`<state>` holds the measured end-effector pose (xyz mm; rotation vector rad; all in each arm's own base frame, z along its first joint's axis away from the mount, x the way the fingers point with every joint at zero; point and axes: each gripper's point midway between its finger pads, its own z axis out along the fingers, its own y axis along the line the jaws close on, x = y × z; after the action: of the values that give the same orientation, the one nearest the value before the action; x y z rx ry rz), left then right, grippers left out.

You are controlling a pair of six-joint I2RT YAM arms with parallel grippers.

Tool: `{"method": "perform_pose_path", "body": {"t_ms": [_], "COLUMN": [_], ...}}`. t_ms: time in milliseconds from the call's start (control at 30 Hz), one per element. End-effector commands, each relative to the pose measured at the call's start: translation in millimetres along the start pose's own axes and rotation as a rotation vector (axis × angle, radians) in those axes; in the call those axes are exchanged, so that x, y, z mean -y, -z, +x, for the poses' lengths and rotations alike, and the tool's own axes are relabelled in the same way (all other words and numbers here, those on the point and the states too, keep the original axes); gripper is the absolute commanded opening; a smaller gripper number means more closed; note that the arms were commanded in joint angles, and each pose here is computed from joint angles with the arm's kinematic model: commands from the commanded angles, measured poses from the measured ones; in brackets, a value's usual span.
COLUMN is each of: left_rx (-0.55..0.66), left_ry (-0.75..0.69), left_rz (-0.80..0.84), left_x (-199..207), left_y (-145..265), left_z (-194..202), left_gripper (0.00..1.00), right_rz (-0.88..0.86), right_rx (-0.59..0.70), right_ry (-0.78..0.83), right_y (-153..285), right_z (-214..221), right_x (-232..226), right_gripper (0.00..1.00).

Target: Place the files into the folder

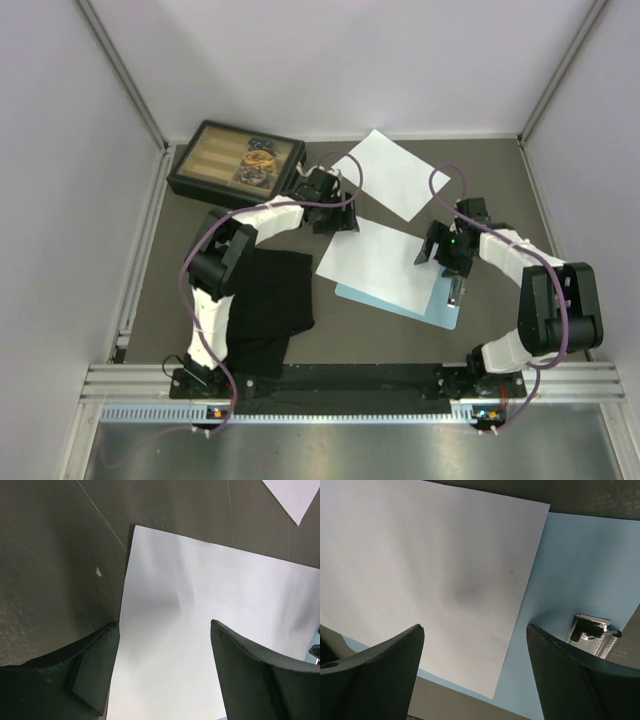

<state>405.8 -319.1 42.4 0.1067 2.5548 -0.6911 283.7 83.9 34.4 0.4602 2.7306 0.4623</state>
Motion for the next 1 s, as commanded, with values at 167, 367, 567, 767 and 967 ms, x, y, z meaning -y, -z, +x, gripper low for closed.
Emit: {"method": "perform_pose_path", "body": {"t_ms": [167,367,567,767,967], "left_rx": [-0.122,-0.132,-0.146,-0.140,-0.142], "left_ry": [0.049,0.038,0.038,0.029,0.027], "left_rz": [-0.051,-0.044,-0.045,-0.044,-0.036], "left_x": [-7,-4,-6,-3,-1], "left_y": [-1,2,2,7,11], "left_z": [52,58,66,66,66], "left_gripper": [0.76,0.76,0.76,0.76,0.76], "right_rz": [0.027,0.038,0.051,0.058,0.050], "right_rx": [0.051,0.041,0.050,0.074,0.057], "right_ry": [0.024,0.034,0.040,0.063,0.072], "right_y": [-1,0,7,22,18], "right_z": [-6,-2,-2,-4,-2], "right_x": [5,8,11,9,9], "right_gripper": [0.82,0.82,0.82,0.83,0.83]}}
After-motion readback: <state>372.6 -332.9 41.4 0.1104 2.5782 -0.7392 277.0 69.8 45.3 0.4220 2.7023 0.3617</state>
